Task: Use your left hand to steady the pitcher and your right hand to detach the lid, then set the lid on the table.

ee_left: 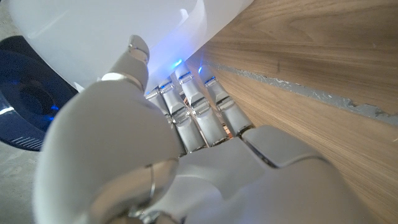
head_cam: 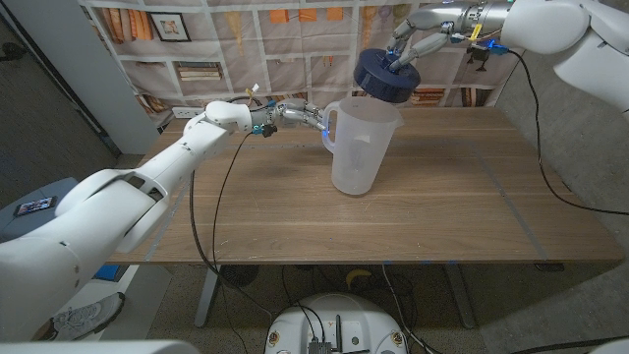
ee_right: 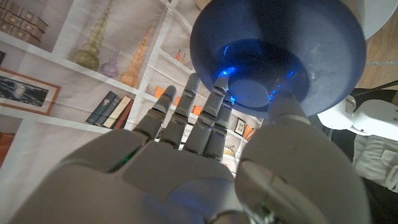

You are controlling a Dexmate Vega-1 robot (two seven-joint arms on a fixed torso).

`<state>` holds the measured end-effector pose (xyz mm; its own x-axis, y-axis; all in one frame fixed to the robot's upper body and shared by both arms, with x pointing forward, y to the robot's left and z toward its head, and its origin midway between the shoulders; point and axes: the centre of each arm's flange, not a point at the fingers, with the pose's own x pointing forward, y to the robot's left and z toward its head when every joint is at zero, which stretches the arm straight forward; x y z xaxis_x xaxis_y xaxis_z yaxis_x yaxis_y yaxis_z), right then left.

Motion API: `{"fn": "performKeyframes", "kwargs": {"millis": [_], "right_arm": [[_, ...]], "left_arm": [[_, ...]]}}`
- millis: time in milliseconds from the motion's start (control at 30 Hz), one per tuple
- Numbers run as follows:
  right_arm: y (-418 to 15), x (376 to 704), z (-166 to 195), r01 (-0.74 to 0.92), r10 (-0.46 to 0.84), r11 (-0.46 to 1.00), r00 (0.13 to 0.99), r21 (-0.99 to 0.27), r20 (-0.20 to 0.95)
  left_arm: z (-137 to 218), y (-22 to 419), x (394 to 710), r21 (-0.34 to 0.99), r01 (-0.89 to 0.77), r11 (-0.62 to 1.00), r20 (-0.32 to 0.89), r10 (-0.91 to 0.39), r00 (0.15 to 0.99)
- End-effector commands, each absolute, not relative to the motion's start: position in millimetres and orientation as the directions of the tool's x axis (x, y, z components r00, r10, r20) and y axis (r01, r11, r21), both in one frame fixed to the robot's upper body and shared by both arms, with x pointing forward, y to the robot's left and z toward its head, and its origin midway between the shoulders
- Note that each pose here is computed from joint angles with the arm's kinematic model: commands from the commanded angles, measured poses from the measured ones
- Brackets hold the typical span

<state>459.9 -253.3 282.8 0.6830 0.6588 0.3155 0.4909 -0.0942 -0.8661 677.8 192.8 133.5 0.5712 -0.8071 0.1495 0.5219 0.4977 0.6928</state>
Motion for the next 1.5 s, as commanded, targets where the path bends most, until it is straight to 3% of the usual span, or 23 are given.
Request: {"fn": "performKeyframes", "kwargs": {"millis": [33,1500], "right_arm": [[-272.7,457.5,289.3,0.497,0.599,-0.083,0.718,-0.864,0.355],[-299.3,470.4,281.0,0.511,0.481,-0.109,0.778,-0.853,0.404]], "left_arm": [[124.7,199.8,674.5,0.669,0.531,0.520,0.151,-0.795,0.588],[104.1,217.0,655.1,0.642,0.551,0.533,0.105,-0.773,0.626]]}}
